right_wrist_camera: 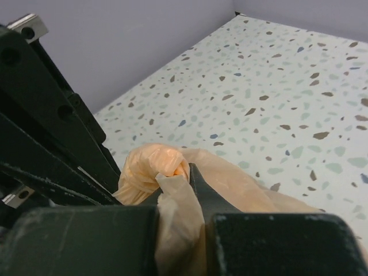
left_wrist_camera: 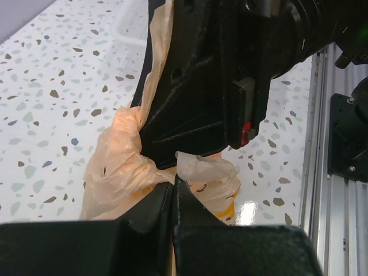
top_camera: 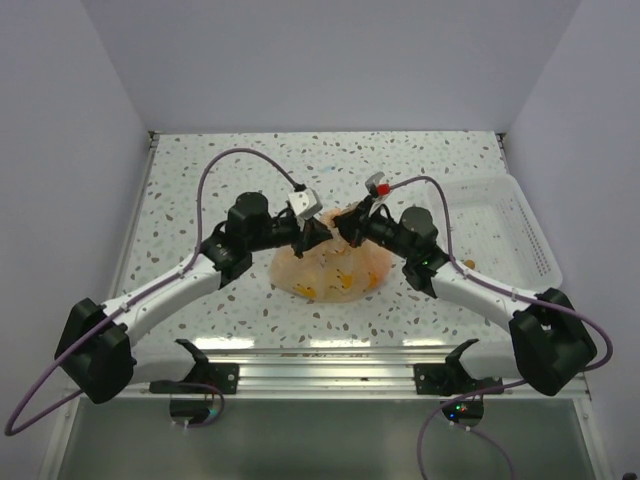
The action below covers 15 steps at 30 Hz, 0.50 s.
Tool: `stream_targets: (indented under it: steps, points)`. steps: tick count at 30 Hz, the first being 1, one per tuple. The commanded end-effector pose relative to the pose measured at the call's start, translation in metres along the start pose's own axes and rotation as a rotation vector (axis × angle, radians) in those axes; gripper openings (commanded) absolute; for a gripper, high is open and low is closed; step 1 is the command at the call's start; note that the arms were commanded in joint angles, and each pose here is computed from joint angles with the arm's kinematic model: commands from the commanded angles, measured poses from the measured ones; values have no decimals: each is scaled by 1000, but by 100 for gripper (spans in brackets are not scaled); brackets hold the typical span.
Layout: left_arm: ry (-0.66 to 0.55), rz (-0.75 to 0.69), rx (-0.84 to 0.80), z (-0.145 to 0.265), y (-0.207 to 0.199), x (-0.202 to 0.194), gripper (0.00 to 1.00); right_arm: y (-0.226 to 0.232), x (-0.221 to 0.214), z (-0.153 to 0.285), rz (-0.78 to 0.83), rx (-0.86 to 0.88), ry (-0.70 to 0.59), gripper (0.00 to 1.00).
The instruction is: Place the fake fruits into the plastic bag and tie a complex knot
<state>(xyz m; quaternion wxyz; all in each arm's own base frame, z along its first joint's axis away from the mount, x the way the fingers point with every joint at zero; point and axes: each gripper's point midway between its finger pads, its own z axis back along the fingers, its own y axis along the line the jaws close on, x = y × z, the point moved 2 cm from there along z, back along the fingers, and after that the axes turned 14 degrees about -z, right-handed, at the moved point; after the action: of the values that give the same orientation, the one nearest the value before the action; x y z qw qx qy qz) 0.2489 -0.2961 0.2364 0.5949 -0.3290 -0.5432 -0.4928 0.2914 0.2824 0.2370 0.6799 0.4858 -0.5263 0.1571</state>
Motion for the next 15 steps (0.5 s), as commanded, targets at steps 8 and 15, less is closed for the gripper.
stream_targets:
  steps: [8,15]
  points:
    - [-51,-181,-156,54,-37,36,36,34,37,16,26,158,-173,0]
    - [-49,-97,27,81,14,67,34,38,31,19,242,228,-173,0]
